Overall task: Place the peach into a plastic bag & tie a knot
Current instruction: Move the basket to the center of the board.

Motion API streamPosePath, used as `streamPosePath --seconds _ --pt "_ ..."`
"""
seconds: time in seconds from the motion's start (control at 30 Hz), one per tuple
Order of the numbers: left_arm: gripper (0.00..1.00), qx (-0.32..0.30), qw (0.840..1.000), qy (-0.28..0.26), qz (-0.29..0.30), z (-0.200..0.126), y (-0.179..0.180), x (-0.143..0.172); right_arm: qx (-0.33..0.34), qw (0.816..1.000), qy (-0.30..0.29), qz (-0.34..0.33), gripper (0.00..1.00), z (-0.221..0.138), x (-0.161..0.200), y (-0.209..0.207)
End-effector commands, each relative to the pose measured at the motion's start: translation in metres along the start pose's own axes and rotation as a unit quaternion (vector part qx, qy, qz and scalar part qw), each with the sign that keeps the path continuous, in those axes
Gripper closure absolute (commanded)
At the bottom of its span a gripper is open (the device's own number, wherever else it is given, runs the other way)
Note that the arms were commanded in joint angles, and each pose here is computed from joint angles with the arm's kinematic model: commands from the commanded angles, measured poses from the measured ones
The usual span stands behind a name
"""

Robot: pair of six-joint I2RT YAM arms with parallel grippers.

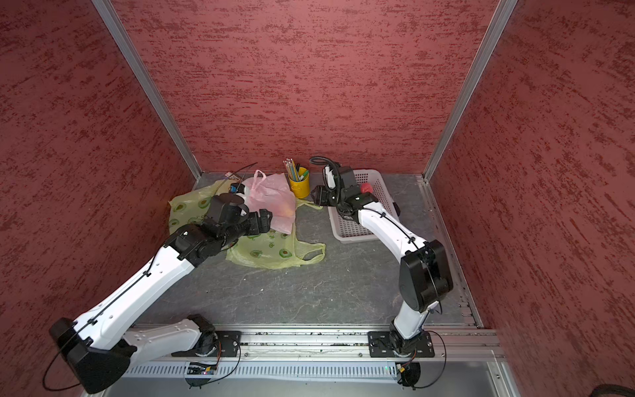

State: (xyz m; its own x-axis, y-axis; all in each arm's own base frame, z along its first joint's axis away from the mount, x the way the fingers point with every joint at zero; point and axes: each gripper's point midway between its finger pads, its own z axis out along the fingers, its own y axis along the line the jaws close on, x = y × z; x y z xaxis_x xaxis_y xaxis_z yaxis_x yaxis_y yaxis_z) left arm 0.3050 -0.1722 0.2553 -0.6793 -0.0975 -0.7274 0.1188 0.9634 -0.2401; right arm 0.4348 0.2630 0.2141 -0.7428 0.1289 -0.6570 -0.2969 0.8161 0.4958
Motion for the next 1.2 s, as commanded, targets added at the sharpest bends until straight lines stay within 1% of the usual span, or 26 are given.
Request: streamPosePath --seconds 0.0,0.07,0.2,0.33,0.43,0.53,0.67,0.73,0.8,0.97,1.03,1.1,1.17 --pt "0.06 -0.029 0.994 0.096 0.03 0.043 -0.005 0.059 -0.018 0.999 -0.035 0.01 0.3 -0.005 -0.011 0.007" --pt "0.06 -0.034 0.991 0.12 0.04 0.067 -0.013 0.072 -0.002 0.999 -0.036 0.014 0.26 -0.006 -0.006 -0.001" --pt "0.06 -0.049 0.985 0.148 0.073 0.112 -0.029 0.085 0.019 0.999 -0.041 0.011 0.19 -0.02 -0.001 -0.01" --pt "0.05 -0.087 0.975 0.181 0.099 0.152 -0.019 0.104 0.04 0.997 -0.057 0.018 0.14 -0.041 0.0 -0.026" --pt "0.06 -0.092 0.974 0.187 0.088 0.171 -0.011 0.109 0.048 0.997 -0.063 0.022 0.13 -0.052 0.002 -0.035" --pt "0.09 -0.095 0.974 0.189 0.077 0.185 -0.004 0.11 0.052 0.996 -0.066 0.025 0.13 -0.058 0.004 -0.042" --pt "0.16 -0.107 0.974 0.19 0.062 0.203 0.007 0.109 0.047 0.996 -0.069 0.029 0.14 -0.06 0.004 -0.045" --pt "0.23 -0.106 0.975 0.186 0.055 0.208 0.011 0.107 0.046 0.996 -0.067 0.03 0.14 -0.058 0.004 -0.046" --pt "0.33 -0.102 0.976 0.188 0.051 0.214 0.012 0.106 0.045 0.996 -0.064 0.031 0.14 -0.056 0.006 -0.046" --pt "0.52 -0.087 0.975 0.201 0.042 0.227 0.01 0.112 0.047 0.996 -0.063 0.033 0.15 -0.053 0.007 -0.05" --pt "0.64 -0.078 0.975 0.204 0.038 0.23 0.009 0.113 0.051 0.996 -0.062 0.033 0.15 -0.053 0.008 -0.052" --pt "0.81 -0.064 0.975 0.21 0.034 0.231 0.008 0.114 0.061 0.996 -0.059 0.032 0.14 -0.052 0.01 -0.059" --pt "0.95 -0.047 0.976 0.211 0.031 0.222 0.006 0.11 0.08 0.995 -0.056 0.034 0.14 -0.05 0.012 -0.071"
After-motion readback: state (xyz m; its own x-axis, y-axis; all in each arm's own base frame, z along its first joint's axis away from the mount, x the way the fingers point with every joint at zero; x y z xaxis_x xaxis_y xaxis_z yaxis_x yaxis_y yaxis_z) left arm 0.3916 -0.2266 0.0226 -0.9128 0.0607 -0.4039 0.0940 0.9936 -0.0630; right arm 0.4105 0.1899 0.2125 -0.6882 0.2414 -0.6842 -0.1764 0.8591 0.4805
